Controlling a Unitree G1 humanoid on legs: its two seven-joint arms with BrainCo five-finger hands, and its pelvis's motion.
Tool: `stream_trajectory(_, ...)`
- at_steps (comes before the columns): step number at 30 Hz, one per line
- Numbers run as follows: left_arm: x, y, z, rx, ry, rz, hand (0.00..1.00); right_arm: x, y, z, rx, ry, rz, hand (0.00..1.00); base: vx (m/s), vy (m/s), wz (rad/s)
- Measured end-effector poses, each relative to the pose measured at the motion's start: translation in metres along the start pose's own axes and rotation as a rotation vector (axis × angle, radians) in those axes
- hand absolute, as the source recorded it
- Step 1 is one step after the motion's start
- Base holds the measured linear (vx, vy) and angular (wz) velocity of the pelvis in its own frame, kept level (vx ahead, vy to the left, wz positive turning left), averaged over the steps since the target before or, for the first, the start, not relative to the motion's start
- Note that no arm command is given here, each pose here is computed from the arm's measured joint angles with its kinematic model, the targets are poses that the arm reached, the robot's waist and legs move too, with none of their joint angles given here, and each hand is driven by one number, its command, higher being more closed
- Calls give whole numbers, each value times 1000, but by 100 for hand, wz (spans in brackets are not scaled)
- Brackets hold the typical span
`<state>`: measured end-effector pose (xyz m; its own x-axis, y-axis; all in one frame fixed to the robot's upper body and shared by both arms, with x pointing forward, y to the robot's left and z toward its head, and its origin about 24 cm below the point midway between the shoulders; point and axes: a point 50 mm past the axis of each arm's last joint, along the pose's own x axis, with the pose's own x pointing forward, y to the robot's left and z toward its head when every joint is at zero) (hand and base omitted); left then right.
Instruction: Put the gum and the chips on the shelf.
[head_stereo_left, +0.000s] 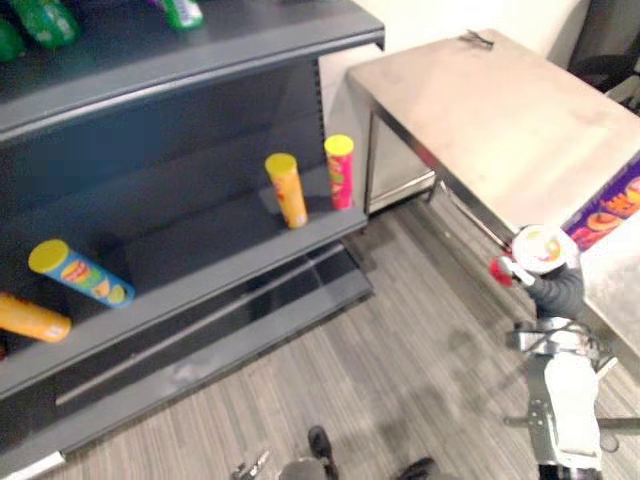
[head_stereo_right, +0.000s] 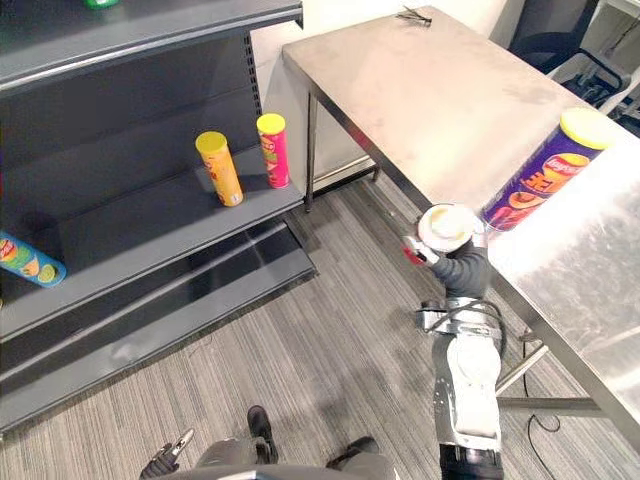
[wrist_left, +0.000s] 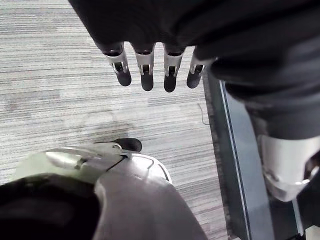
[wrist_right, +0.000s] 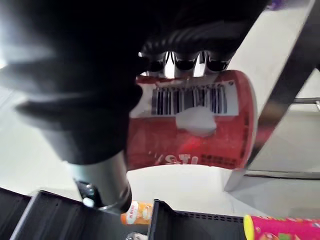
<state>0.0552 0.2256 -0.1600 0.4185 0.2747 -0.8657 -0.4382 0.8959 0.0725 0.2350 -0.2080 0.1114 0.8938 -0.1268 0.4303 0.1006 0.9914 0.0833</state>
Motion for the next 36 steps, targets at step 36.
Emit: stream_trajectory(36, 0, -2, -1, 18, 2, -29, 0, -28, 22, -33, 52, 205, 144, 100, 150, 12, 55)
